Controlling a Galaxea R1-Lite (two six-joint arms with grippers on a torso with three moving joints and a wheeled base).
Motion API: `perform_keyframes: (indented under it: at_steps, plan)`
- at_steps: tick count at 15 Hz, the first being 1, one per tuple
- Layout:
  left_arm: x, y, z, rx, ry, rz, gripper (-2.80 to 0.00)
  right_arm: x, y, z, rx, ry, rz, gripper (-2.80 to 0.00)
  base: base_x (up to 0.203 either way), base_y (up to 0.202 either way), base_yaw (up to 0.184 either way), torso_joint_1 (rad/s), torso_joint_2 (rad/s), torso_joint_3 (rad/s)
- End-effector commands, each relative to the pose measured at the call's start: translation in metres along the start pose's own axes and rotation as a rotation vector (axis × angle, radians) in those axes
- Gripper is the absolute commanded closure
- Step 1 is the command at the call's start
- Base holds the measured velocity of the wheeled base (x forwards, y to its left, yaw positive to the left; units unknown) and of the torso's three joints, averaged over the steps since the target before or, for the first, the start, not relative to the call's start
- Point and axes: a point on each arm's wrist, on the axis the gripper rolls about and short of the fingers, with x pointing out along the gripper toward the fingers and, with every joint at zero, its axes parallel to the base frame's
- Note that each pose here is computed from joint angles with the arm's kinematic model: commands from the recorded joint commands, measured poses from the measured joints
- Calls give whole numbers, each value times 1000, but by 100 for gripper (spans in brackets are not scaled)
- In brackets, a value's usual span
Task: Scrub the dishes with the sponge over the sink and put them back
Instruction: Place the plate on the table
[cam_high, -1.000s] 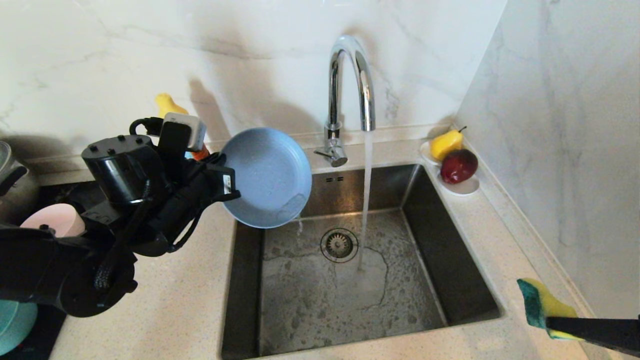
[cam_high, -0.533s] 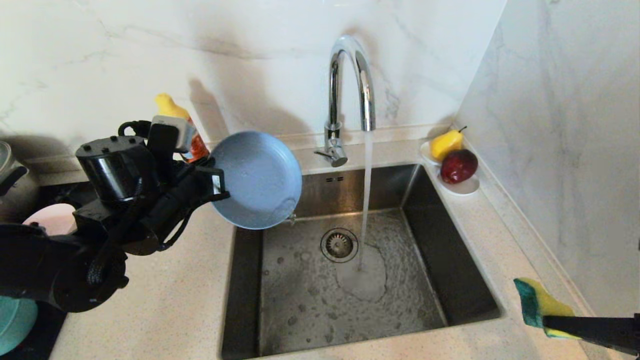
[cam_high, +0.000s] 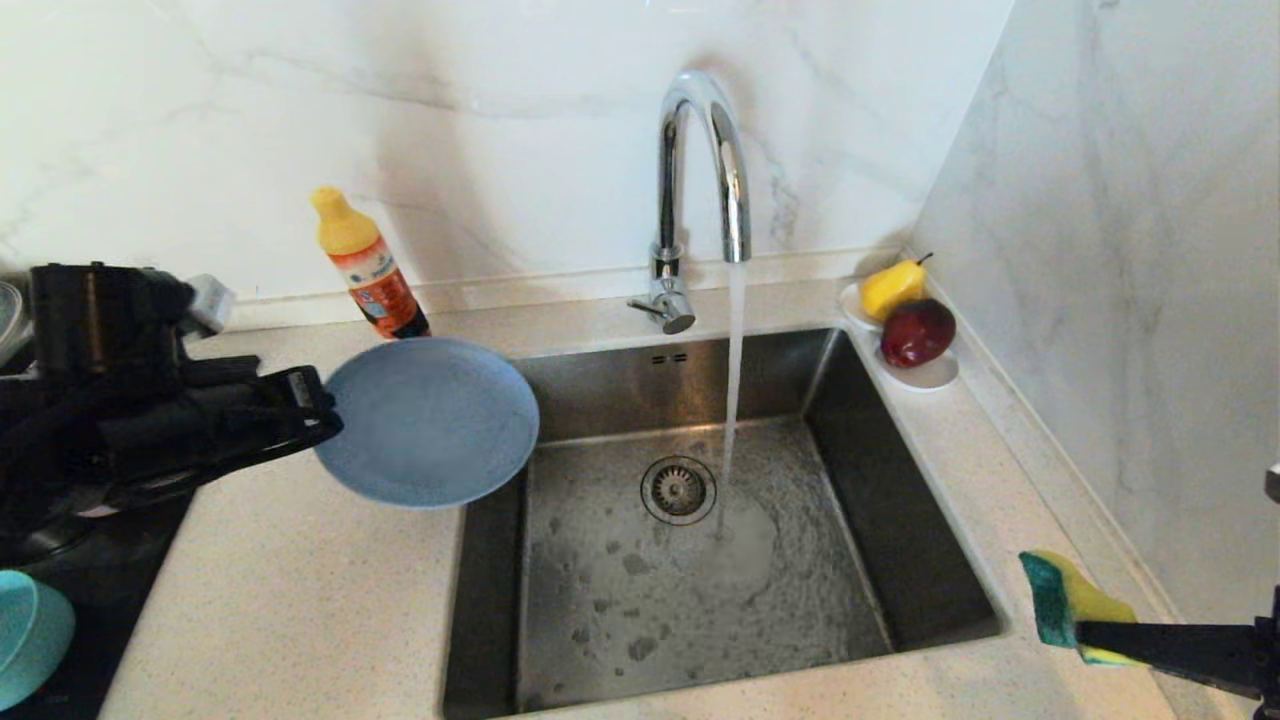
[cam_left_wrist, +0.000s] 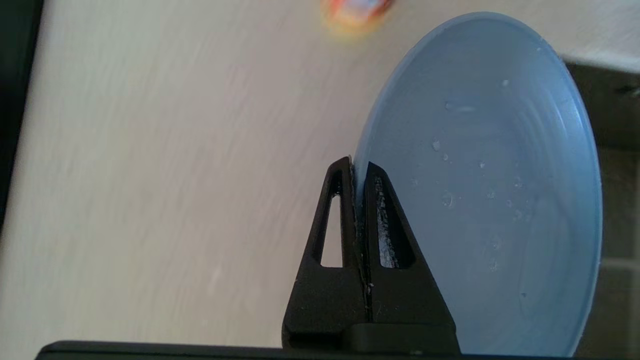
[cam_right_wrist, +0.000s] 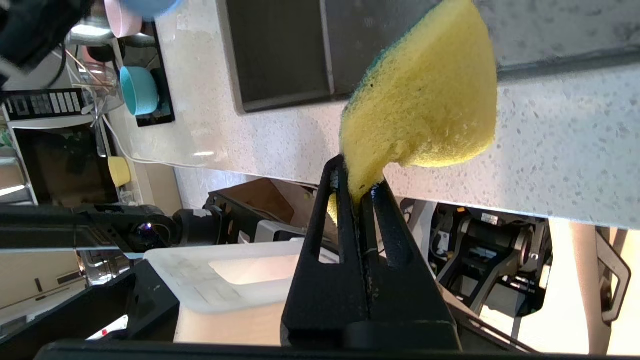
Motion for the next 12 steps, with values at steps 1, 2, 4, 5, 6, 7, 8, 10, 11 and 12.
perform_keyframes:
  at_steps: [1,2,4,5,6,7,8,10,11,12]
  plan:
    - [-29,22,4,-61,50,47,0,2,-2,0,9,9,-1,0,0,0,0,0,0,0]
    - [-38,27,3,-75,78,50,0,3,-2,1,6,6,1,0,0,0,0,0,0,0]
    - [-52,39,0,-106,120,63,0,5,-3,3,10,9,-2,0,0,0,0,0,0,0]
    - [-52,47,-3,-119,134,86,0,8,-4,4,9,8,-2,0,0,0,0,0,0,0]
    - [-50,54,-6,-132,148,111,0,10,-5,6,9,8,-1,0,0,0,0,0,0,0]
    - [-45,62,-8,-150,161,142,0,13,-7,7,8,8,0,0,0,0,0,0,0,0]
    - [-40,71,-10,-168,175,169,0,16,-8,9,8,9,0,0,0,0,0,0,0,0]
    - [-30,89,-13,-201,200,224,0,21,-11,11,11,16,6,0,0,0,0,0,0,0]
    - [-25,95,-13,-212,202,237,0,25,-13,11,16,23,9,0,0,0,0,0,0,0]
    - [-21,100,-13,-220,199,245,0,28,-15,12,16,25,11,0,0,0,0,0,0,0]
